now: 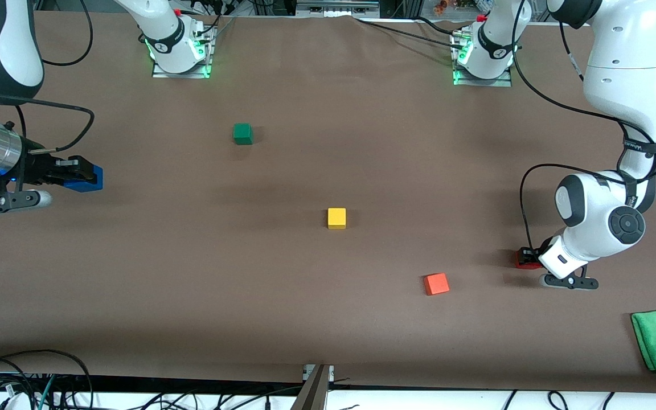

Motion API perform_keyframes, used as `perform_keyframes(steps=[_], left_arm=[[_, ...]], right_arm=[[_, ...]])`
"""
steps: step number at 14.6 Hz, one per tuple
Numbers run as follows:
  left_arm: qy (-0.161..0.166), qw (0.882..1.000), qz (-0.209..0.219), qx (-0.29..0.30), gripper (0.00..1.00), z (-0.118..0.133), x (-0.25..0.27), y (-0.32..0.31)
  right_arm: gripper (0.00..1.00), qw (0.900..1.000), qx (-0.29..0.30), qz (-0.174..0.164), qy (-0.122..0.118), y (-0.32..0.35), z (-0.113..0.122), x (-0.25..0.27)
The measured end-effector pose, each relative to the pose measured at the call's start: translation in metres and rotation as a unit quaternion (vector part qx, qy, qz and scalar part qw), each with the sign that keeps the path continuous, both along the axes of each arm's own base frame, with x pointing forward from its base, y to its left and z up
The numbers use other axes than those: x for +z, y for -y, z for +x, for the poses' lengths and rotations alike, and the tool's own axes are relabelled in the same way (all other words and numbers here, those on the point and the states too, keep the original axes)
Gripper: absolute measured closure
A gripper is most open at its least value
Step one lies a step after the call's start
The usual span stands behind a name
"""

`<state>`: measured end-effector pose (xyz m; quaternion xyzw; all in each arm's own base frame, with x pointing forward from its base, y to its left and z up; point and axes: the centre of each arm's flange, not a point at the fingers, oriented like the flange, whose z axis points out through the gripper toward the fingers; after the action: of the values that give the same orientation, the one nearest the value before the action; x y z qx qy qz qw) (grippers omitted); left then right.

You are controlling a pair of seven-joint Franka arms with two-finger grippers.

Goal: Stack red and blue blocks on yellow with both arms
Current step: 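Lift the blue block with the right gripper while the left gripper carries red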

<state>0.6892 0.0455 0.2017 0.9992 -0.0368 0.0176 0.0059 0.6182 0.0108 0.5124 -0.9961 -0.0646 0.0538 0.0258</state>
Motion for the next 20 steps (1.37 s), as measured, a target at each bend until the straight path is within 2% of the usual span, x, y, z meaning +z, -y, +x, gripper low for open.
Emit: perform_keyframes(steps=[3,8,12,15,17,20], left_arm=[[0.005,1.000,-0.003,0.022,0.44,0.002,0.011,0.009],[-0.049,0.995,-0.012,0.083,0.44,-0.007,0.103,0.085],[-0.054,0.990,-0.011,0.133,0.44,-0.025,0.154,0.158],[-0.044,0.982,0.010,0.182,0.44,-0.045,0.162,0.250],[-0.042,0.979,0.023,0.198,0.44,-0.066,0.174,0.313],[-0.042,0.976,0.029,0.213,0.44,-0.092,0.197,0.374]], right_arm=[[0.44,1.000,0.004,0.000,-0.006,-0.004,0.004,-0.009],[0.44,1.000,0.007,0.000,-0.012,-0.008,0.004,-0.013],[0.44,1.000,0.007,0.000,-0.016,-0.008,0.003,-0.014],[0.44,1.000,0.007,0.000,-0.017,-0.008,0.003,-0.014],[0.44,1.000,0.008,0.000,-0.017,-0.009,0.003,-0.014],[0.44,1.000,0.017,0.000,-0.017,-0.021,0.003,-0.014]])
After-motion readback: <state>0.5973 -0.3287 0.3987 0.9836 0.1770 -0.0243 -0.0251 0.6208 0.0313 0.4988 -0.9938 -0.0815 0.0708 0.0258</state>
